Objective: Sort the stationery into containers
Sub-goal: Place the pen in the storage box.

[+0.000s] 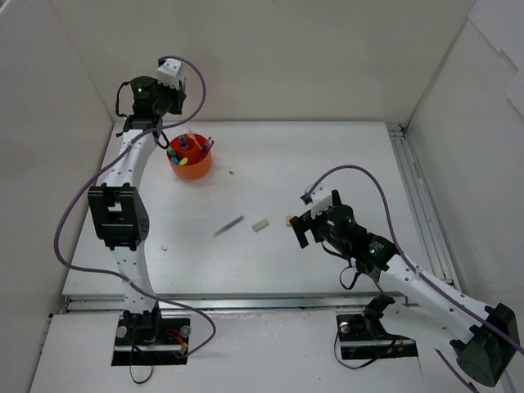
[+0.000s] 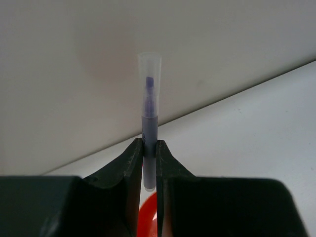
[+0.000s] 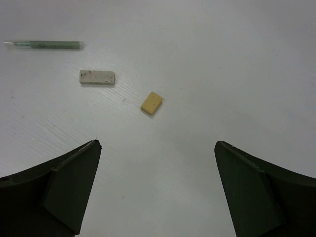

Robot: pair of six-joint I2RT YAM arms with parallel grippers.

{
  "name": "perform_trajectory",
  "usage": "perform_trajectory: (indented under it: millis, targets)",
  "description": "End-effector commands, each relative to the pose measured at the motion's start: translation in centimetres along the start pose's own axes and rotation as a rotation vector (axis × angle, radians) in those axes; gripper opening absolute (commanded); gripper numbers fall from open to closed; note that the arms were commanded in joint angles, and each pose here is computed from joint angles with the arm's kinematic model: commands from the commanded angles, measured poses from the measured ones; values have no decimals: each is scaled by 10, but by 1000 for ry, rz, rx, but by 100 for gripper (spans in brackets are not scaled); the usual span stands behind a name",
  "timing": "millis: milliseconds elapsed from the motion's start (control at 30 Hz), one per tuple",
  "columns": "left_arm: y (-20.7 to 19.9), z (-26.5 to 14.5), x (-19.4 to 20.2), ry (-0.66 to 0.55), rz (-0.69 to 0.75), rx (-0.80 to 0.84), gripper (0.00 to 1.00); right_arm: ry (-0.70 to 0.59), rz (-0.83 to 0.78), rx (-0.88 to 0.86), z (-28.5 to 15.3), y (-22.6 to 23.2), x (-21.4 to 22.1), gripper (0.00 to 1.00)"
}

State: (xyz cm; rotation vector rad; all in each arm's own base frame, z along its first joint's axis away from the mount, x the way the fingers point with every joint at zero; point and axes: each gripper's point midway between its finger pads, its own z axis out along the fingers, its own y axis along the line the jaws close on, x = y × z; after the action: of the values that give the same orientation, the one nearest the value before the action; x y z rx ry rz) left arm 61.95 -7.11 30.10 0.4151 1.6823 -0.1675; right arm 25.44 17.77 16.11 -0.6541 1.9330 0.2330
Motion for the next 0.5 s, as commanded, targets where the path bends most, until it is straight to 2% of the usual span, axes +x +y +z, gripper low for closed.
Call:
perform_trajectory:
  millis: [0,167,467]
  targets:
    - [-25,4,-46,-98,75,182,0,-87,-3,43,2,-8,-36,98]
    - [-21,24,-20,-107,47,158,0,-84,-10,46,6,-9,-39,98]
    - [-24,51,28,-48,-18,182,0,-68,-35,49,20,-9,-41,98]
